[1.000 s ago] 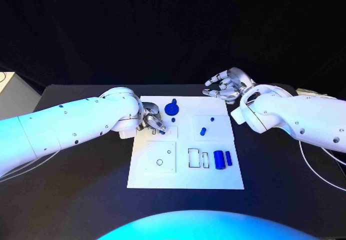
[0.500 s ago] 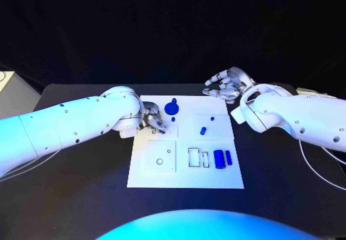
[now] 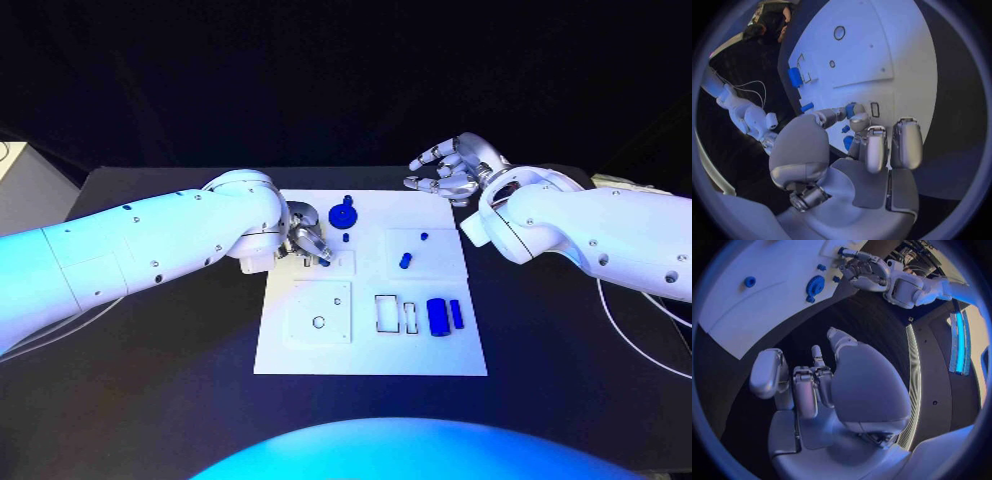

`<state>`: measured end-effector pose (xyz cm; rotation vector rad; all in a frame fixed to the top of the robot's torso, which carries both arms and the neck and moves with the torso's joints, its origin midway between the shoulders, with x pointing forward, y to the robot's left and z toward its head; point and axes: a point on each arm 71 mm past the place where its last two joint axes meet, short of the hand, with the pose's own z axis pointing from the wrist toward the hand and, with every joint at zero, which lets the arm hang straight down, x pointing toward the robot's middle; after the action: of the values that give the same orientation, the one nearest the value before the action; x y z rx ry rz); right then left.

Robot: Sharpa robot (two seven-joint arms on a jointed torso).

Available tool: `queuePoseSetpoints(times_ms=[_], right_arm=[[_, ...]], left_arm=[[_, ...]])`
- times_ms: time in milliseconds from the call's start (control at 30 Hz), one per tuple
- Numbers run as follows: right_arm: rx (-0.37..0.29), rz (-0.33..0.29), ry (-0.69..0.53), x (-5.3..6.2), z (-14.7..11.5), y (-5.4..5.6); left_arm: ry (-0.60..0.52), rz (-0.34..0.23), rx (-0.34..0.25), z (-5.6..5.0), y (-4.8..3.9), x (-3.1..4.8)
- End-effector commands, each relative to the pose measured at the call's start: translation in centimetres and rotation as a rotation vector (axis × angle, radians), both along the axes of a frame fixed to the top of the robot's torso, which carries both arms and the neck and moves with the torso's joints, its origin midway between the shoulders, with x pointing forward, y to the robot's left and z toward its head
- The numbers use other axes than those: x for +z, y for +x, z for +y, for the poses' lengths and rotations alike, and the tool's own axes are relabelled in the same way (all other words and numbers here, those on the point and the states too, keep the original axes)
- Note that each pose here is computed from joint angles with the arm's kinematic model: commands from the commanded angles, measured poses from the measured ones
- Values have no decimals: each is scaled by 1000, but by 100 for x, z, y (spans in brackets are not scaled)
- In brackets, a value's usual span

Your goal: Assemble the parts on the task board

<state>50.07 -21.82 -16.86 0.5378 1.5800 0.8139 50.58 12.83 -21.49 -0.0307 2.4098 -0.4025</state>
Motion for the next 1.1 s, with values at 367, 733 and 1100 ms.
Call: queuePoseSetpoints(times_ms=[367, 733, 1100], right_arm=[[21, 0, -8, -3, 23, -7], [22, 0, -8, -2, 23, -10], [21, 1, -8, -2, 14, -12]], left_arm=[[28, 39, -13, -53, -32, -79], [36, 42, -19, -71, -43, -89], [44, 42, -27, -73, -58, -94]])
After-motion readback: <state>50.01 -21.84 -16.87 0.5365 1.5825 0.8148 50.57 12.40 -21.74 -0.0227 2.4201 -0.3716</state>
